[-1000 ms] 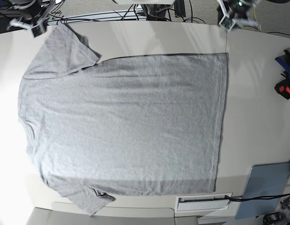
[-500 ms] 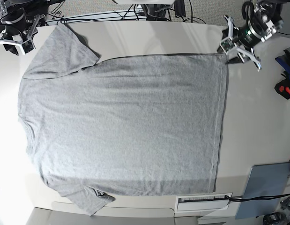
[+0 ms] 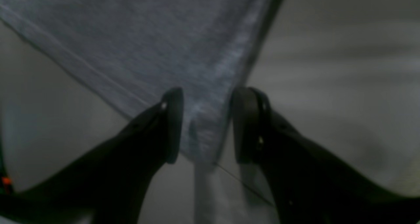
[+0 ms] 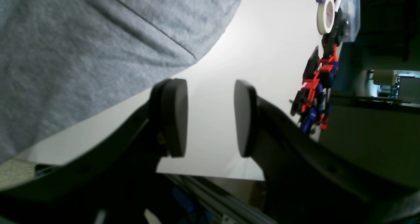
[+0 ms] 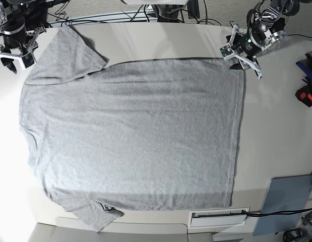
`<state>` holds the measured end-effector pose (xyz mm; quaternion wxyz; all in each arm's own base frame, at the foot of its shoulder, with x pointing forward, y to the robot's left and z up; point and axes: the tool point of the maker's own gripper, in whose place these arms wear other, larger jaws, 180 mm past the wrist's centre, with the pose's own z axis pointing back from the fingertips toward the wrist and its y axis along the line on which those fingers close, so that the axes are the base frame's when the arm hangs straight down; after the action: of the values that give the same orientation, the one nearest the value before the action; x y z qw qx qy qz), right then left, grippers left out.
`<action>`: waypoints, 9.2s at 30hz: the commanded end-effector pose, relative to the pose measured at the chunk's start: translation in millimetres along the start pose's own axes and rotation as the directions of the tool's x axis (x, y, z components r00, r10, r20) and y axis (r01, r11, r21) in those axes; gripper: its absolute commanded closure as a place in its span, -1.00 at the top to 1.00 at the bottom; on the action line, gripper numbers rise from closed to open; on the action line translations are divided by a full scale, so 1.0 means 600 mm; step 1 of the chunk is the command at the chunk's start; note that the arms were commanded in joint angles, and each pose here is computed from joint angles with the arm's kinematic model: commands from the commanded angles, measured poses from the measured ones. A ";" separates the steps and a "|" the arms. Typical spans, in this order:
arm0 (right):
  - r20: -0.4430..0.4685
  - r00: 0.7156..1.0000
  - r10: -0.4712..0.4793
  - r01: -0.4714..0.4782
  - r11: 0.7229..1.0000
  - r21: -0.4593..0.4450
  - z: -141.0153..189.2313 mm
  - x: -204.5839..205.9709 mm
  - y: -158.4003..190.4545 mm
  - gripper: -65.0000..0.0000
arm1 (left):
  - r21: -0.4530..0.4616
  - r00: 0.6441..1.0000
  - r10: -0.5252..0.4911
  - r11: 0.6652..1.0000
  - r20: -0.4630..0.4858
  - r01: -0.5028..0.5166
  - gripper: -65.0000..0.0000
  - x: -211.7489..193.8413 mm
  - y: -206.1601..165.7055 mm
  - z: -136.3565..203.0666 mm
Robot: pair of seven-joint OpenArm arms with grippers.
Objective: Fold the T-shirt properly
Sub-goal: 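Move both grippers to the shoulder corners of the grey T-shirt, then grasp the shoulder corners with both grippers and pull toward the robot, then fold the shoulder edge over with both grippers and release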
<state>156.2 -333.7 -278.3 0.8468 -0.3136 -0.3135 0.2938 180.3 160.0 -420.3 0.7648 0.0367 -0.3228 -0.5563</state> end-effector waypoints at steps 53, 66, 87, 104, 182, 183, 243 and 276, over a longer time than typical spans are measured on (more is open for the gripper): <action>0.125 0.751 0.649 -0.639 0.664 0.389 -0.075 -0.085 0.151 -0.28 | -0.088 0.995 -0.068 0.994 -0.078 0.061 -1.00 -0.060 0.003 -0.033; 0.153 0.750 0.643 -0.649 0.671 0.358 -0.106 -0.060 0.159 -0.28 | -0.088 0.995 -0.068 0.994 -0.078 0.061 -1.00 -0.060 0.003 -0.033; 0.209 0.799 0.564 -0.601 0.726 0.336 -0.113 -0.019 0.175 -0.28 | -0.087 0.995 -0.067 0.994 -0.078 0.061 -1.00 -0.060 0.003 -0.034; 0.188 0.765 0.616 -0.631 0.660 0.408 -0.146 -0.039 0.229 -0.28 | -0.088 0.995 -0.067 0.994 -0.078 0.061 -1.00 -0.060 0.003 -0.034; 0.110 0.912 0.394 -0.402 0.914 0.060 -0.092 0.082 0.082 -1.00 | 0.092 0.954 0.295 0.952 -0.045 -0.290 -1.00 -0.043 0.077 0.039; 0.116 0.915 0.386 -0.394 0.917 0.056 -0.095 0.086 0.079 -1.00 | 0.086 0.953 0.300 0.951 -0.038 -0.296 -1.00 -0.042 0.075 0.036; 0.189 0.943 0.274 -0.289 0.955 0.061 -0.192 0.141 0.028 -1.00 | 0.210 0.933 0.359 0.910 0.039 -0.359 -1.00 -0.015 0.117 0.022; 0.079 0.996 0.028 -0.025 0.999 -0.038 -0.203 0.134 -0.027 -1.00 | 0.206 0.742 0.644 0.713 0.184 -0.670 -1.00 -0.016 0.152 0.041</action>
<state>291.9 -324.4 -327.0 0.8347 -0.3056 -0.3345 0.3132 235.0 208.2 -376.8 0.8915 -0.0141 -0.4071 -0.1981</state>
